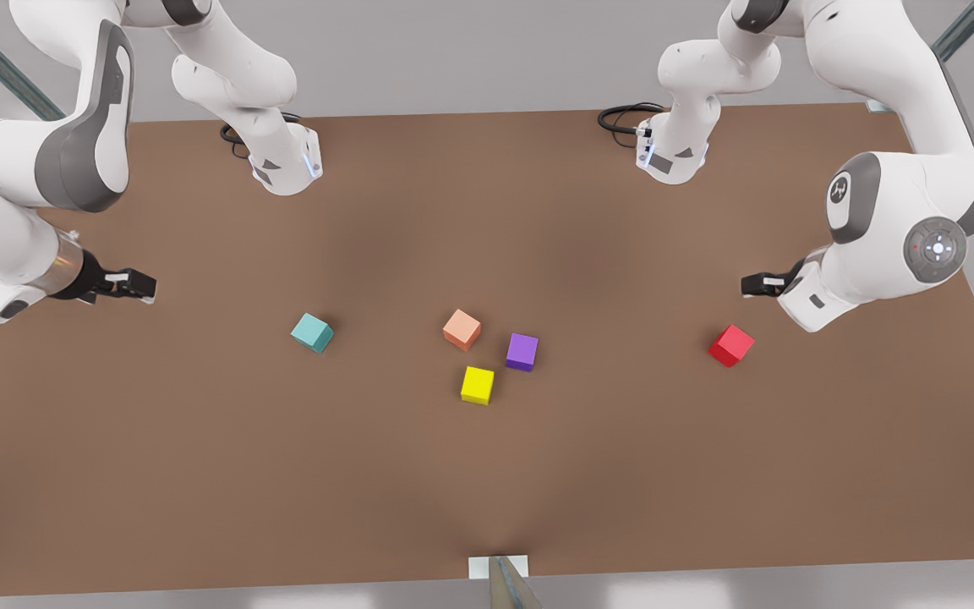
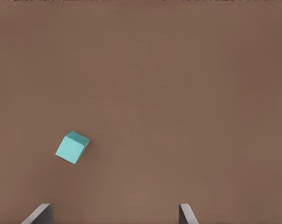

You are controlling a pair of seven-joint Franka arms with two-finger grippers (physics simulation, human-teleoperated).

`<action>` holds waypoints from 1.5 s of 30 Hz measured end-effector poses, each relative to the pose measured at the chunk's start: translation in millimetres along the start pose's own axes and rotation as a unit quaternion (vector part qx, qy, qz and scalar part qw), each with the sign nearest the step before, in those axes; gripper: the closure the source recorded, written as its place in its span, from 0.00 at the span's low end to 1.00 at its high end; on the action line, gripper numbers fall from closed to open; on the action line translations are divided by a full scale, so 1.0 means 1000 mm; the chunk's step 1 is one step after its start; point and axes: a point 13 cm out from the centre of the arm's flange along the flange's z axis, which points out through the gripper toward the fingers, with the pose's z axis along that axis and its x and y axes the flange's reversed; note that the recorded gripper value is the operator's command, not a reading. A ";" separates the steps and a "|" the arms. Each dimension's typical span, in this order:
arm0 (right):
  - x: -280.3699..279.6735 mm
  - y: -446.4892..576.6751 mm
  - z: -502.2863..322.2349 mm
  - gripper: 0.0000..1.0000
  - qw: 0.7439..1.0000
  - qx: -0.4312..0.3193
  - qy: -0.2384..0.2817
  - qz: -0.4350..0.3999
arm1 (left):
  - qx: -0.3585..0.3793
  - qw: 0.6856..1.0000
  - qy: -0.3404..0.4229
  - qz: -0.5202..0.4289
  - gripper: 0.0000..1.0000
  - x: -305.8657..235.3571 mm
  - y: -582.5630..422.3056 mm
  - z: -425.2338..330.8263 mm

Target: Pick up red wooden cube and pass to hand red wooden cube and place in blue wooden cube

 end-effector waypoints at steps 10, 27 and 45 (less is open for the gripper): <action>-0.003 0.001 0.001 0.00 1.000 -0.004 -0.005 -0.003 | 0.014 0.990 0.061 -0.125 0.00 -0.047 0.094 0.178; -0.003 0.005 0.005 0.00 1.000 -0.003 -0.001 -0.010 | 0.059 0.917 -0.019 -0.395 0.00 -0.066 0.115 0.296; -0.001 0.004 0.009 0.00 1.000 -0.003 0.005 -0.012 | 0.052 0.881 0.003 -0.470 0.00 -0.064 0.100 0.337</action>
